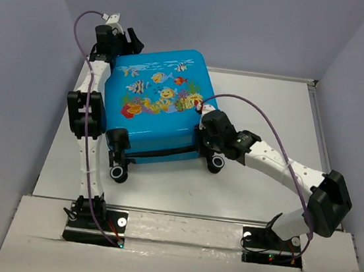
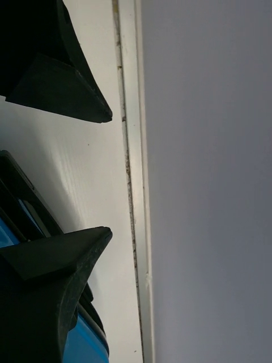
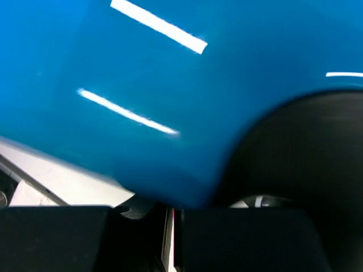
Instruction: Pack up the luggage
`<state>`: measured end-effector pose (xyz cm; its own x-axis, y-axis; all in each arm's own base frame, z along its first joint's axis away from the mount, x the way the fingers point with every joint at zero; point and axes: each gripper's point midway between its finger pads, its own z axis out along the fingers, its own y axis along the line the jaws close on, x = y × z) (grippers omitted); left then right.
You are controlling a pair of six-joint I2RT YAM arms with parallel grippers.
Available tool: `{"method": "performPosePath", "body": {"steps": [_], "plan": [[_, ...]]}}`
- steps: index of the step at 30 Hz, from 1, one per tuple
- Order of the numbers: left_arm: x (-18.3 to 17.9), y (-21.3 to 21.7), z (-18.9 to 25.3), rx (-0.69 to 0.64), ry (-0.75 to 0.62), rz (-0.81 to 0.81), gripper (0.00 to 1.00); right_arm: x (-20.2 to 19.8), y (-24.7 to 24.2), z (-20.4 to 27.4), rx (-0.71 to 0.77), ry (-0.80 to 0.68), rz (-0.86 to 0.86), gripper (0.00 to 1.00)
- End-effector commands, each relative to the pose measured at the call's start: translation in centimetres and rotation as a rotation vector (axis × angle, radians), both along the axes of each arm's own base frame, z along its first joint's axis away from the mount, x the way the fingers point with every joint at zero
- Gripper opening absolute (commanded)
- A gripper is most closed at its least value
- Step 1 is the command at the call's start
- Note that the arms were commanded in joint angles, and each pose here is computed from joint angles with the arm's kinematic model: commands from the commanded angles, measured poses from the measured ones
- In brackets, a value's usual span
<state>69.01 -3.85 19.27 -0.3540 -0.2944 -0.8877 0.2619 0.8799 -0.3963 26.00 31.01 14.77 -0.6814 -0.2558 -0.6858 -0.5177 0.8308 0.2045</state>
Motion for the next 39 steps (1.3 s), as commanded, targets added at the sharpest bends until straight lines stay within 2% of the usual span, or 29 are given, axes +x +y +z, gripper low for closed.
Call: {"method": "performPosePath", "body": {"steps": [1,3,4,5,6,7,8,9,13,15,16,17,18,19,22,23,24,25,27,28,29,30,31,32,34,36,37,38,39], "plan": [[-6.5,-6.0,-1.4,-0.014,0.134,-0.188,0.85,6.0,-3.6,3.1,0.078,-0.124,-0.157,0.07],[-8.8,-5.4,-1.6,-0.02,0.166,-0.124,0.86,7.7,-4.9,3.9,0.109,-0.143,-0.19,0.07],[-10.5,-5.2,-4.5,-0.032,0.226,-0.097,0.86,8.2,-5.0,4.2,0.131,-0.144,-0.187,0.07],[-11.5,-4.8,-5.0,-0.041,0.245,-0.053,0.86,8.4,-4.5,4.8,0.179,-0.13,-0.153,0.07],[-12.4,-3.9,-3.2,-0.059,0.225,0.024,0.86,9.7,-4.9,5.0,0.197,-0.14,-0.174,0.07],[-13.6,-3.6,-3.9,-0.068,0.246,0.055,0.86,10.2,-4.9,5.2,0.21,-0.14,-0.173,0.07],[-16.3,-4.9,-6.9,-0.072,0.317,0.058,0.86,10.8,-4.5,6.3,0.243,-0.144,-0.157,0.07],[-17.5,-4.5,-5.7,-0.072,0.302,0.103,0.86,11.6,-4.7,6.7,0.256,-0.152,-0.163,0.07],[-24.5,-5.2,-7.8,-0.137,0.408,0.21,0.83,14.4,-3.3,7.1,0.299,-0.129,-0.141,0.08],[-28.8,-7.1,-9.7,-0.105,0.454,0.196,0.83,15.1,-2.0,7.8,0.347,-0.106,-0.086,0.09],[-30.0,-7.3,-7.6,-0.099,0.395,0.211,0.83,16.2,-1.3,10.1,0.392,-0.126,-0.074,0.09],[-32.3,-7.5,-8.9,-0.079,0.427,0.213,0.83,16.8,-0.2,8.9,0.4,-0.083,-0.049,0.11],[-33.8,-9.1,-6.6,-0.092,0.366,0.177,0.82,16.5,1.2,9.3,0.439,-0.04,0.015,0.12],[-35.9,-9.3,-7.8,-0.081,0.403,0.17,0.82,17.3,3.2,10.7,0.498,-0.011,0.077,0.14],[-39.0,-10.4,-5.1,-0.126,0.323,0.126,0.82,18.4,5.2,12.7,0.604,0.09,0.153,0.23],[-40.1,-10.2,-5.6,-0.133,0.338,0.121,0.81,19.0,5.8,15.3,0.642,0.056,0.173,0.33],[-40.9,-10.6,-3.7,-0.171,0.291,0.09,0.82,19.8,5.4,14.7,0.639,0.079,0.146,0.37],[-41.1,-10.6,-3.0,-0.174,0.271,0.082,0.81,20.3,4.5,15.4,0.643,0.071,0.116,0.42],[-41.0,-10.0,0.2,-0.156,0.214,0.092,0.82,20.6,2.7,13.9,0.573,0.036,0.008,0.44],[-40.2,-9.0,4.0,-0.122,0.134,0.126,0.84,19.8,0.6,13.5,0.508,-0.013,-0.066,0.45],[-39.6,-8.6,6.2,-0.103,0.091,0.144,0.84,19.0,0.1,16.4,0.527,-0.074,-0.046,0.45],[-39.1,-8.4,7.9,-0.079,0.062,0.152,0.87,18.3,-1.3,13.1,0.467,-0.043,-0.108,0.45],[-37.7,-7.7,11.1,-0.049,0.018,0.191,0.88,17.1,-2.4,16.0,0.488,-0.132,-0.112,0.45],[-36.2,-7.7,11.6,-0.028,0.026,0.21,0.89,15.6,-3.2,12.4,0.451,-0.077,-0.131,0.45],[-34.7,-7.2,14.2,-0.016,-0.008,0.229,0.9,12.4,-4.1,13.3,0.474,-0.108,-0.113,0.5],[-32.5,-5.1,16.2,-0.009,-0.02,0.281,0.9,8.5,-3.3,10.7,0.479,-0.048,-0.014,0.64],[-31.9,-4.2,16.6,-0.018,-0.021,0.287,0.9,6.8,-3.0,10.5,0.469,-0.061,0.047,0.68],[-31.2,-3.3,17.3,-0.032,-0.031,0.288,0.9,3.6,-1.4,12.0,0.481,-0.106,0.157,0.81],[-30.4,-1.5,16.6,-0.053,-0.004,0.291,0.9,1.9,-0.9,12.1,0.472,-0.121,0.222,0.86]]}}
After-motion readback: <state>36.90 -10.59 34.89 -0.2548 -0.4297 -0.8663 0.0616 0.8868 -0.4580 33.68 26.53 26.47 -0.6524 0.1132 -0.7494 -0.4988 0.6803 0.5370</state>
